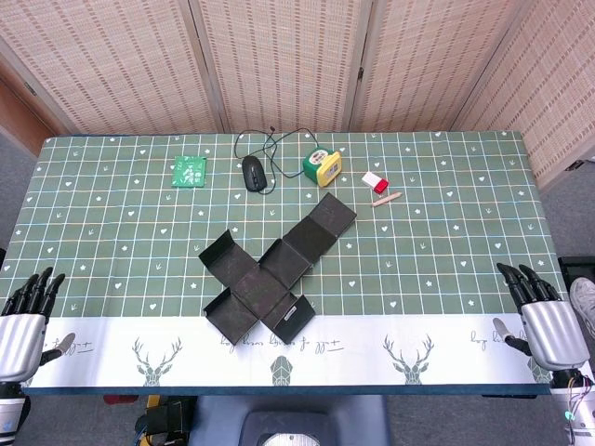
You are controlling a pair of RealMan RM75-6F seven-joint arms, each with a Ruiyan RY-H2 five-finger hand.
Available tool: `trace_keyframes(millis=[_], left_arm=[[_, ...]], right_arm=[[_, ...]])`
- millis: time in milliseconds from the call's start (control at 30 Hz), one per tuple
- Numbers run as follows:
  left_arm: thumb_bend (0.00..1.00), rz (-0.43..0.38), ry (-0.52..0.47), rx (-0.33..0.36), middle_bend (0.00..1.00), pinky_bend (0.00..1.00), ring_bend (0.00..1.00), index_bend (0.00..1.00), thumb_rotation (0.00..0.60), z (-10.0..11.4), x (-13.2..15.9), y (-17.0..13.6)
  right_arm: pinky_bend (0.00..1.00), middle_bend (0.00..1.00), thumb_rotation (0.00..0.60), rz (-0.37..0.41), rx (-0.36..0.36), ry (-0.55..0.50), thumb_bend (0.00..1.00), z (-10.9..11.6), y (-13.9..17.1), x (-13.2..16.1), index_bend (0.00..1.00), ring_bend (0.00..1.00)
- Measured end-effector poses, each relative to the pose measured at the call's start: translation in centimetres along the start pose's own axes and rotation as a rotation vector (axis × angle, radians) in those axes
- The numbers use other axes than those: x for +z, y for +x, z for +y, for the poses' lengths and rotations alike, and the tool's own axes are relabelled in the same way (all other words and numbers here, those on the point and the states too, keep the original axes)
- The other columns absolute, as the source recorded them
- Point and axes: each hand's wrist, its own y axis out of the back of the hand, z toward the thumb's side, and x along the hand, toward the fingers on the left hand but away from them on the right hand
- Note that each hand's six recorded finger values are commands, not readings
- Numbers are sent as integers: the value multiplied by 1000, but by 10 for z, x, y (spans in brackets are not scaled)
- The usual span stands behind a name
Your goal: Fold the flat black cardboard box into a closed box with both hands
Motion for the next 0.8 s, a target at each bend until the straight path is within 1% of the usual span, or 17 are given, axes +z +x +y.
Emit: trace_keyframes(millis=[133,367,467,533,567,667,700,733,767,800], left_arm=[[169,-3,-1,-11,0,156,10,0,600,-2,1,1],[170,-9,-12,-3,0,156,10,0,600,0,2,0],[169,-10,-16,4,0,156,10,0,600,2,2,0],[169,-10,-19,7,0,156,11,0,600,3,2,0],[170,-10,-21,7,0,156,10,0,600,4,2,0],[169,-12,-26,12,0,156,11,0,600,5,2,-1],[169,-13,-27,14,0,156,11,0,600,5,2,-1],[169,-13,-30,15,0,156,10,0,600,5,2,-2],[169,-13,-31,16,0,156,11,0,600,5,2,-3],[169,-12,-32,16,0,156,11,0,600,6,2,-3]], right_arm=[[229,129,600,5,4,-2,292,1,-2,2,0,131],[229,129,600,15,-4,-10,292,5,-3,4,0,136],[229,129,600,25,-8,-12,292,8,-6,6,0,149],[242,129,600,36,-2,-9,292,10,-9,8,0,186],[275,129,600,43,1,-7,292,11,-11,10,0,225],[468,129,600,86,12,5,292,18,-22,20,0,388],[548,130,600,103,15,11,292,20,-27,24,0,447],[602,132,600,127,17,20,292,23,-34,31,0,487],[683,139,600,147,19,28,292,26,-39,36,0,547],[732,147,600,166,20,38,292,28,-44,42,0,593]])
